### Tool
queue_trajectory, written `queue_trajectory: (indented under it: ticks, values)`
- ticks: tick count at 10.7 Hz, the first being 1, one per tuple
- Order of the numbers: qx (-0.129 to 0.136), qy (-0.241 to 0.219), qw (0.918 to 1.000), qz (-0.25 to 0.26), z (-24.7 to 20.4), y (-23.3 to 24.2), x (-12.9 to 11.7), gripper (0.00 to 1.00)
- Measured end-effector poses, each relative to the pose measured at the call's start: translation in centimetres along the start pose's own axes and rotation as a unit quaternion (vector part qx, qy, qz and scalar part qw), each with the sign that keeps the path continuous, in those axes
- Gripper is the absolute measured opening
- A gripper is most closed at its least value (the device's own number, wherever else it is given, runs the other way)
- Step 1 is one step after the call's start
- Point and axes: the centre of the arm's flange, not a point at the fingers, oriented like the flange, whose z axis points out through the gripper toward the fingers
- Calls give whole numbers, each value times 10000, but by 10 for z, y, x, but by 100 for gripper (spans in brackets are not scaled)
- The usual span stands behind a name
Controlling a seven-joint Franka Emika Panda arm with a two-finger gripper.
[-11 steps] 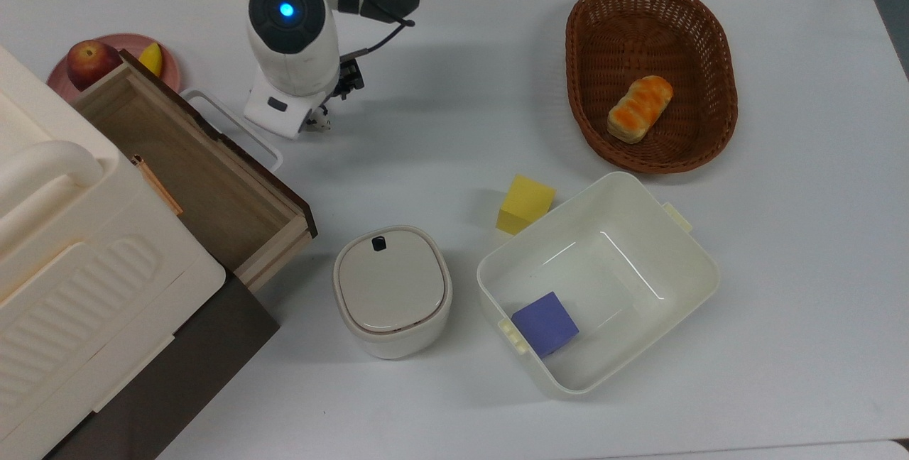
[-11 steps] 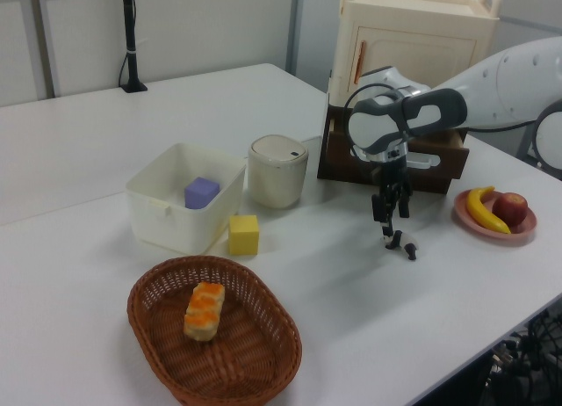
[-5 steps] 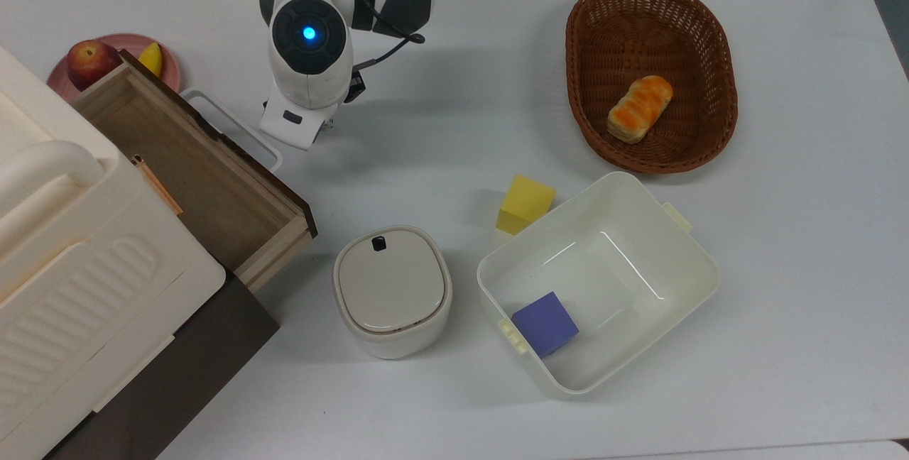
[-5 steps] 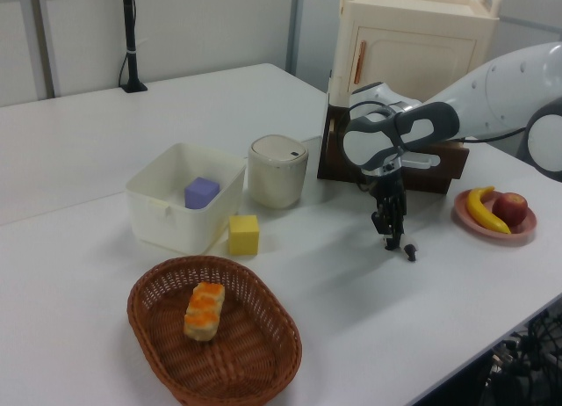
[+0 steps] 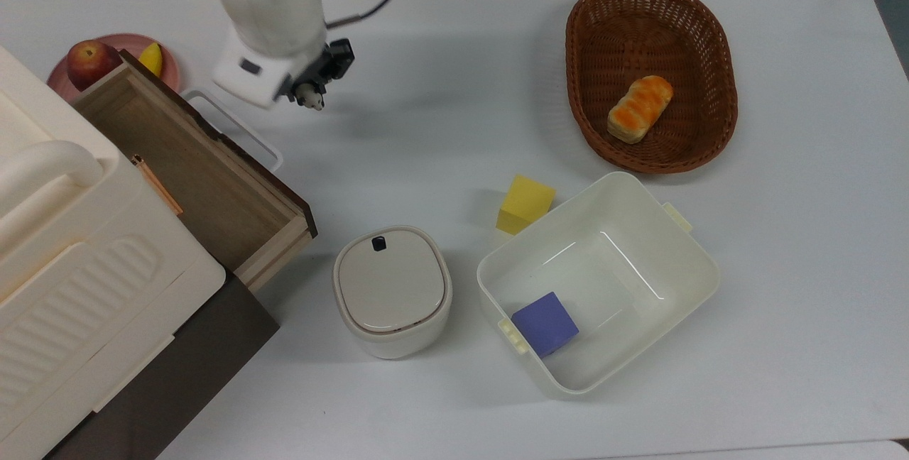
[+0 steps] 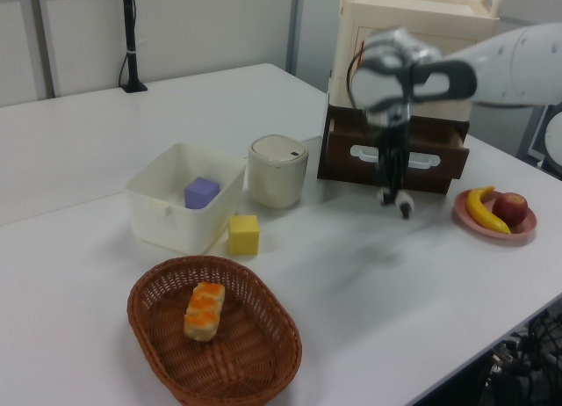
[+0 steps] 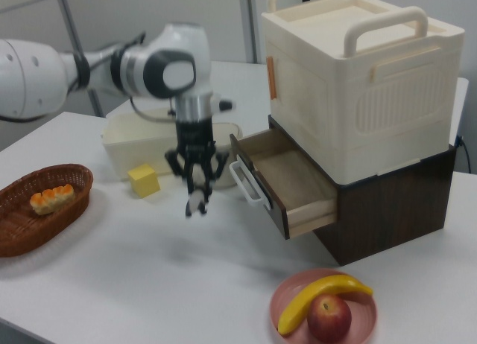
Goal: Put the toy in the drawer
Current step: 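Carry the panda toy over the open wooden drawer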
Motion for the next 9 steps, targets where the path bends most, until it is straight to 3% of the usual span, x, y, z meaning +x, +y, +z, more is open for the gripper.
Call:
queue_trajectory:
  ticks: [3,7,9]
  values:
    - [134,1015,9932,552,-86,51,-28,39]
    - [-205,2157,9667,1360,-111,117,-45,39]
    - [-319,2405,9556,1675,-109,134,-46,39]
